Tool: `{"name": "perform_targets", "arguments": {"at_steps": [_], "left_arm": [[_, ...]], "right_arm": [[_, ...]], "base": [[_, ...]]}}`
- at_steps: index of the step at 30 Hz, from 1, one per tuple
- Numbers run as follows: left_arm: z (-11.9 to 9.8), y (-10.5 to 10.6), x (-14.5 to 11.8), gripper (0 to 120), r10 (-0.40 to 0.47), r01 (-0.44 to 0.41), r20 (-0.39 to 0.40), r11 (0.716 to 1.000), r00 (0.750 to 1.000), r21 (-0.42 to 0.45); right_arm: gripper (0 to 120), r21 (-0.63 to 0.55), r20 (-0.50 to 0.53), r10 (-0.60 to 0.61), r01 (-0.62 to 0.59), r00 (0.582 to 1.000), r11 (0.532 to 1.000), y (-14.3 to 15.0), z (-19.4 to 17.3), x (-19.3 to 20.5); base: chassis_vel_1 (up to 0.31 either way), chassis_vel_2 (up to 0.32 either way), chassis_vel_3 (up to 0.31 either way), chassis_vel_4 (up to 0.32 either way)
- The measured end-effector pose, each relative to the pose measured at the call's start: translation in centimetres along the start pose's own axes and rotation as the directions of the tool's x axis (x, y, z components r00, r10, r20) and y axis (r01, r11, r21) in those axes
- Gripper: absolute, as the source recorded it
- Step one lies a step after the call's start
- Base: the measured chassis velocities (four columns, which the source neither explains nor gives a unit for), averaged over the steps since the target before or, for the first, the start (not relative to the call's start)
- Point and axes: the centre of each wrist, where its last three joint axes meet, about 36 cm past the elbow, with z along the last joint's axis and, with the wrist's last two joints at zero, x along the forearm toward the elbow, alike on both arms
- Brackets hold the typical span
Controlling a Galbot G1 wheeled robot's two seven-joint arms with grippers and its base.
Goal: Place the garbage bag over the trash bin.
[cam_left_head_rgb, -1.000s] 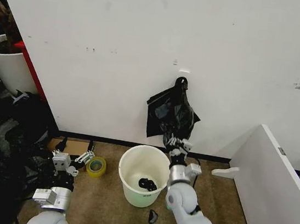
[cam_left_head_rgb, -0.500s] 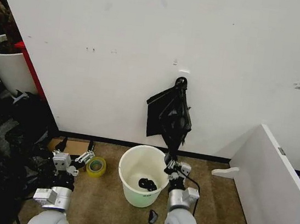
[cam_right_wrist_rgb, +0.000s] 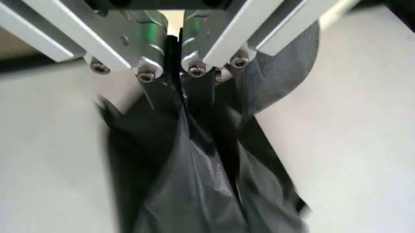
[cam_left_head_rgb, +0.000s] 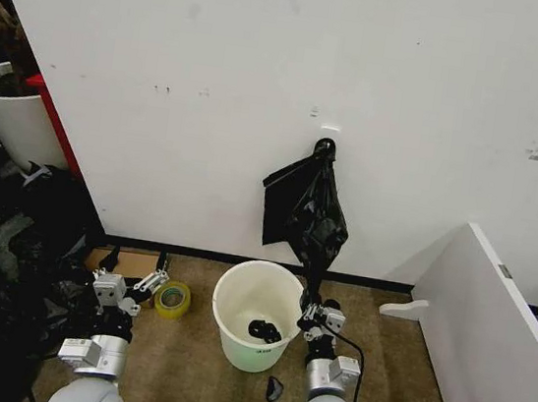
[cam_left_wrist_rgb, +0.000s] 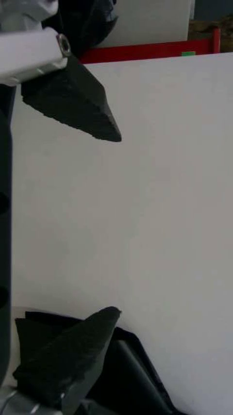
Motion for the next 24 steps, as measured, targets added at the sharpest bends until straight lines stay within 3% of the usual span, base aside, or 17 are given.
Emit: {"name": "perform_targets", "arguments": {"at_steps": [3,5,8,12,18,24], "left_arm": [[0.0,0.0,0.1,100,0.0,0.0,-0.003,1.0,1.0,-0.003],[0.0,0.0,0.1,100,0.0,0.0,-0.003,1.0,1.0,-0.004],[-0.1,0.2,0.1,100,0.0,0.0,-0.002,1.0,1.0,-0.008],[-0.1,0.4,0.2,100,-0.002,0.002,-0.002,1.0,1.0,-0.013],[-0.1,0.5,0.2,100,-0.004,0.004,0.0,1.0,1.0,-0.015],[0.1,0.4,0.2,100,-0.002,0.002,-0.001,1.0,1.0,-0.014]], "right_arm": [[0,0.031,0.148,-0.126,0.123,0.981,0.992,-0.6,-0.9,-1.9],[0,0.059,0.182,-0.162,0.153,0.97,0.986,-1.0,-1.1,-2.3],[12,0.157,0.237,-0.23,0.197,0.944,0.968,-1.9,-1.7,-3.0],[26,0.381,0.24,-0.158,0.057,0.958,0.923,-3.0,-2.0,-2.7],[48,0.51,0.252,-0.068,-0.073,0.965,0.857,-2.7,-1.6,-0.1],[69,0.557,0.26,0.037,-0.182,0.965,0.81,-0.8,-2.1,1.7]], "base": [[0.0,0.0,0.0,0.0],[0.0,0.0,0.0,0.0],[0.0,0.0,0.0,0.0],[0.0,0.0,0.0,0.0],[0.0,0.0,0.0,0.0],[0.0,0.0,0.0,0.0]]}}
